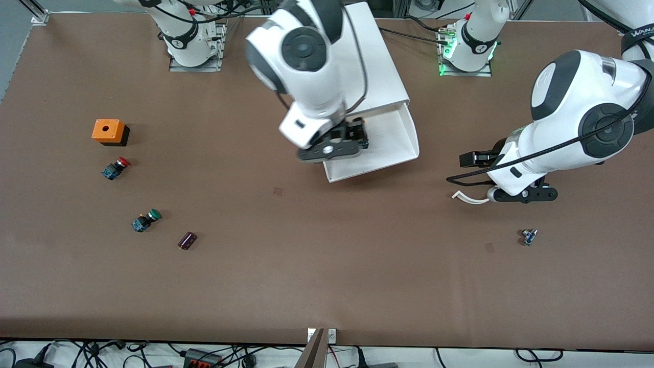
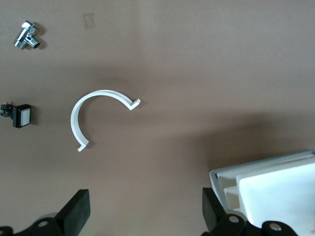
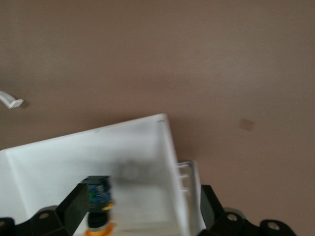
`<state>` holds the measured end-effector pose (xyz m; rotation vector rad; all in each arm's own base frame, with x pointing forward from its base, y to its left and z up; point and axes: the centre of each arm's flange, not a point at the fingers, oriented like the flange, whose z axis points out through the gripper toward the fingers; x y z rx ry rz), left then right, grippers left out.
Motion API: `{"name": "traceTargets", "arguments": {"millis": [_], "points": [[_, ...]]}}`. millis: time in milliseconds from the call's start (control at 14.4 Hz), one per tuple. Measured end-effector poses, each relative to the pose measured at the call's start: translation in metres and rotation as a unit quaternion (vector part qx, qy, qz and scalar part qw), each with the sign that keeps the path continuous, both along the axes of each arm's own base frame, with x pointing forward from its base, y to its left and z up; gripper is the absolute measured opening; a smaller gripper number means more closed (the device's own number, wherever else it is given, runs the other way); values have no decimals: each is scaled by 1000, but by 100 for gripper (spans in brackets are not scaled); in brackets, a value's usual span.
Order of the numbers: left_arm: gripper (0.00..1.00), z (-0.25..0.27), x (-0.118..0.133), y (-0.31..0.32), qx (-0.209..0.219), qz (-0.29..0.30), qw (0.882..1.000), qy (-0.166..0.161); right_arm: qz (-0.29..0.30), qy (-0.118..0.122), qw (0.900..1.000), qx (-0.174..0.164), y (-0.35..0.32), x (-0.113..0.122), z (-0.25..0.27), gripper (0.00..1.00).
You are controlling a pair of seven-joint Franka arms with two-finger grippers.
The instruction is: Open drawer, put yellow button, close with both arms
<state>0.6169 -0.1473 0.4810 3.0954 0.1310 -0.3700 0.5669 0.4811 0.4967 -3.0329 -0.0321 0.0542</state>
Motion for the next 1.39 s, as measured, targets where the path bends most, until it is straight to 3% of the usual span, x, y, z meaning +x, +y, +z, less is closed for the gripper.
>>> {"name": "traceTargets", "arguments": {"millis": [348,557,836,1115,1393], "points": [[100,1,-4,-64,-22,29,997,-61,-28,22,999,-30,-182,89,25,100],[100,-31,-18,-115,-35,33,996,-71,-5,30,999,-36,-306,124,29,100],[100,-88,-19,-165,-53,59,993,-84,-15,49,998,-34,-411,132,38,100],[100,-128,-35,-209,1,69,992,-106,-47,38,998,-33,-458,128,58,100],[100,-132,-50,-233,10,73,991,-110,-43,27,997,-52,-497,105,85,100]]}}
